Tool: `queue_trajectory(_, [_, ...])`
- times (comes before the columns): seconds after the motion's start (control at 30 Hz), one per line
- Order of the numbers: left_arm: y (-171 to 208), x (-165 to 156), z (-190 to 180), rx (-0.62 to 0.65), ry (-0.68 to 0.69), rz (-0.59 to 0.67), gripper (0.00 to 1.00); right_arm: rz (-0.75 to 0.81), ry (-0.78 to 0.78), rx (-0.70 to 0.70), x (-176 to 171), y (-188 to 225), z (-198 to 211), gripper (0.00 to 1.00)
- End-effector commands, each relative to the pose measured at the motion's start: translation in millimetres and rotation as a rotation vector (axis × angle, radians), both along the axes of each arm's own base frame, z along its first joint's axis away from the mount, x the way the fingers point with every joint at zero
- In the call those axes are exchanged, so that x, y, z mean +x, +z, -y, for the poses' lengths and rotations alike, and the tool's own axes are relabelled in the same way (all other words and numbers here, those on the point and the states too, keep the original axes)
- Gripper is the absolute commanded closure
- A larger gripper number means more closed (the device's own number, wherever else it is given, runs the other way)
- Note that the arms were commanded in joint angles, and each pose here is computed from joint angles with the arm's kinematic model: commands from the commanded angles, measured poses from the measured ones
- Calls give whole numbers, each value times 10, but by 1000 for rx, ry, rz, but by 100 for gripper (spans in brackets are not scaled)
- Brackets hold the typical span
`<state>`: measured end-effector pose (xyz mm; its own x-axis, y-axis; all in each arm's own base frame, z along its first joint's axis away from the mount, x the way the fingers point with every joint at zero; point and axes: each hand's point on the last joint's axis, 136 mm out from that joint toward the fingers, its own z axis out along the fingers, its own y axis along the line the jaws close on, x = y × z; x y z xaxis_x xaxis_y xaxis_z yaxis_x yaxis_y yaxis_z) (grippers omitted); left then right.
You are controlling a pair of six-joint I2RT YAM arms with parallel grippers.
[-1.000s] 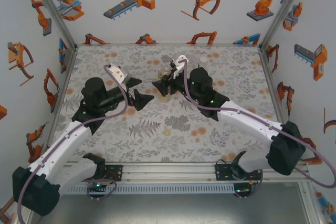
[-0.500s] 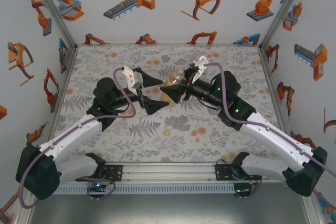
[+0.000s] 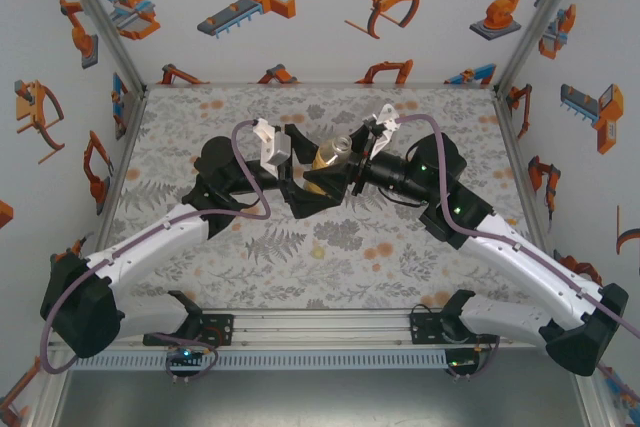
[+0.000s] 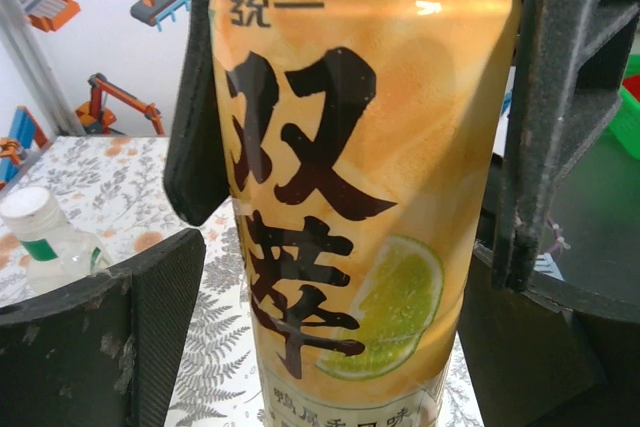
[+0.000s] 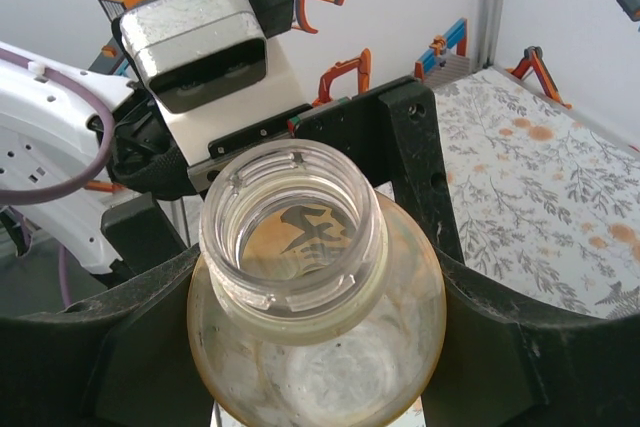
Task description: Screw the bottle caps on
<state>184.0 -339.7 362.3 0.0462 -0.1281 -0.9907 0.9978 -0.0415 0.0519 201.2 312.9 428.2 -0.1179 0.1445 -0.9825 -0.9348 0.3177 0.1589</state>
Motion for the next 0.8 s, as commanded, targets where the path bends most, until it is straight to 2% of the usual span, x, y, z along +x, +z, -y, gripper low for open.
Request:
queue_trajectory(0.0, [150, -98, 15, -34, -62, 25, 13, 44, 21, 72, -110, 286, 62, 71])
queue_trajectory(0.2, [135, -170, 57, -41, -149, -8, 21, 54, 21, 81, -122, 303, 76, 73])
queue_trajectory(0.37, [138, -164, 79, -50, -168, -20, 29, 69, 11, 93, -125, 306, 102, 73])
queue_trajectory(0.6, [128, -177, 102, -39, -190, -22, 48, 79, 3, 90, -134, 307, 124, 73])
queue_trajectory(0.77, [144, -196, 96, -40, -192, -18, 55, 78, -5, 86, -131, 299, 140, 74])
